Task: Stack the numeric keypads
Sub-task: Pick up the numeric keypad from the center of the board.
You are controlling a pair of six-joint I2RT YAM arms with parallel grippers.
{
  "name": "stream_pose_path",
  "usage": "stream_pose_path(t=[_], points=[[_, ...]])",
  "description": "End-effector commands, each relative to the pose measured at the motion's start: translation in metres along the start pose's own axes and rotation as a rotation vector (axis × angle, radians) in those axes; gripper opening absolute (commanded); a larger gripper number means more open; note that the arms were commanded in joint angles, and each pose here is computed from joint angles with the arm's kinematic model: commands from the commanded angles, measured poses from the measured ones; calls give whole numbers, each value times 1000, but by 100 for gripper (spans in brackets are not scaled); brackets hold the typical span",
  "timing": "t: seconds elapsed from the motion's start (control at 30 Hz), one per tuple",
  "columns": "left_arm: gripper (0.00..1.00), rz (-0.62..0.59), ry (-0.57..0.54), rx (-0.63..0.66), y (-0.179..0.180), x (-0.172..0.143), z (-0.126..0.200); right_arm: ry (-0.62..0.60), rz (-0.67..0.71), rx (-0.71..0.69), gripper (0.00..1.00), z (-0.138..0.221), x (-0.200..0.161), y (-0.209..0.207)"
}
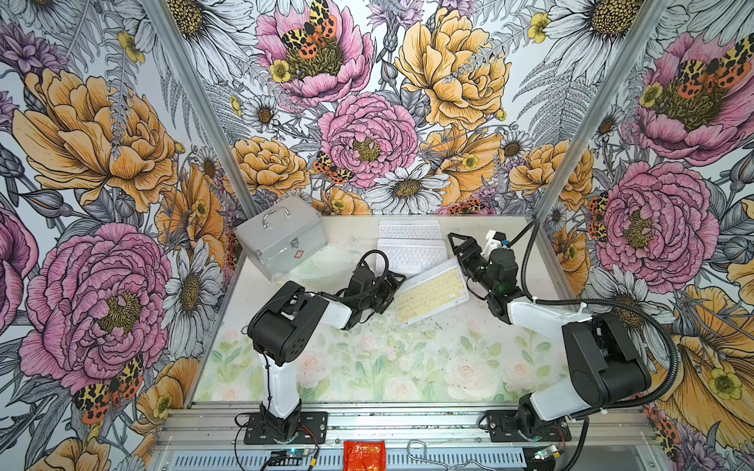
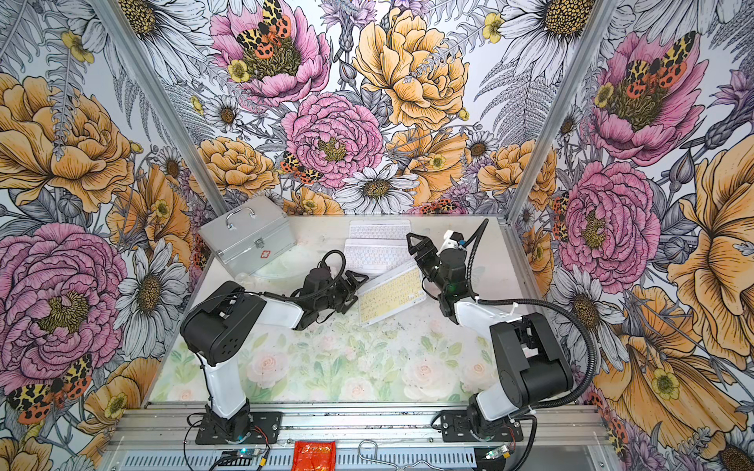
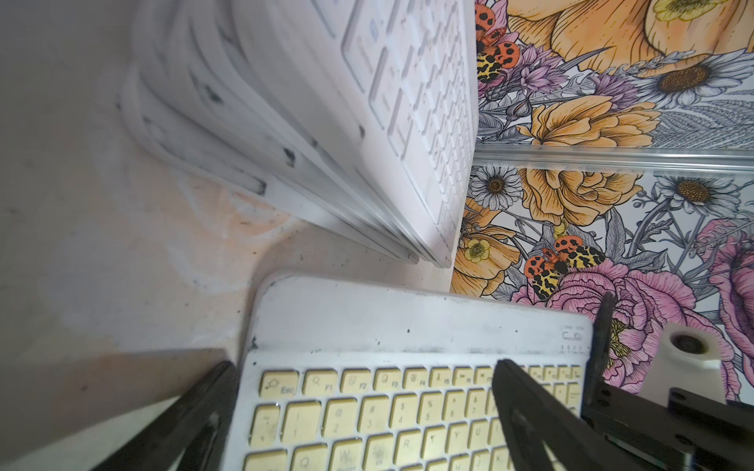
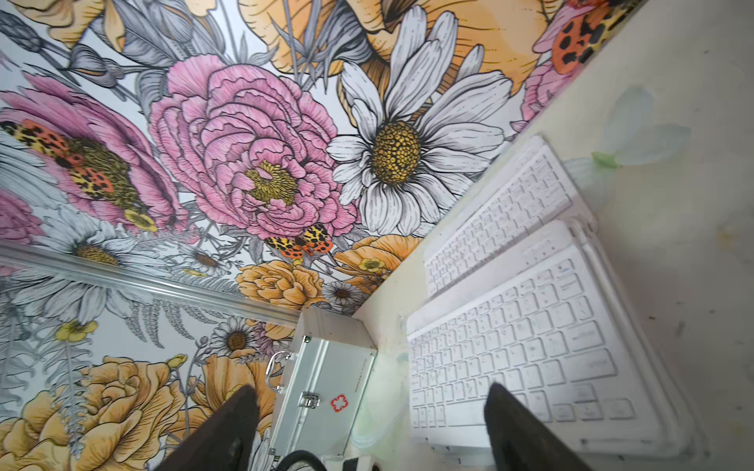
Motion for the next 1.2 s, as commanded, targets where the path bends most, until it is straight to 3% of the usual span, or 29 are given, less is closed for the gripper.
stream_pose_path(t=[0.0, 0.27, 0.7, 1.17], points=[[99, 38, 99, 73, 23, -28, -5, 209, -106, 37, 89, -1, -63, 1], [99, 45, 100, 66, 25, -29, -3, 174, -132, -33, 89, 6, -64, -1], [99, 51, 104, 63, 26, -28, -4, 285, -90, -171, 88, 31, -63, -1], [99, 51, 101, 55, 22, -28, -4, 413, -55, -84, 70, 36, -48, 27]])
Point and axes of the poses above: each gripper's point midway between its finger pads, its own z axis back along the fingers, its own y axis along the line the jaws close on, x = y × z, the point moved 5 cm from there along z, back along the fingers, and after that the axes turned 15 degrees about z, right-handed, at the moved point
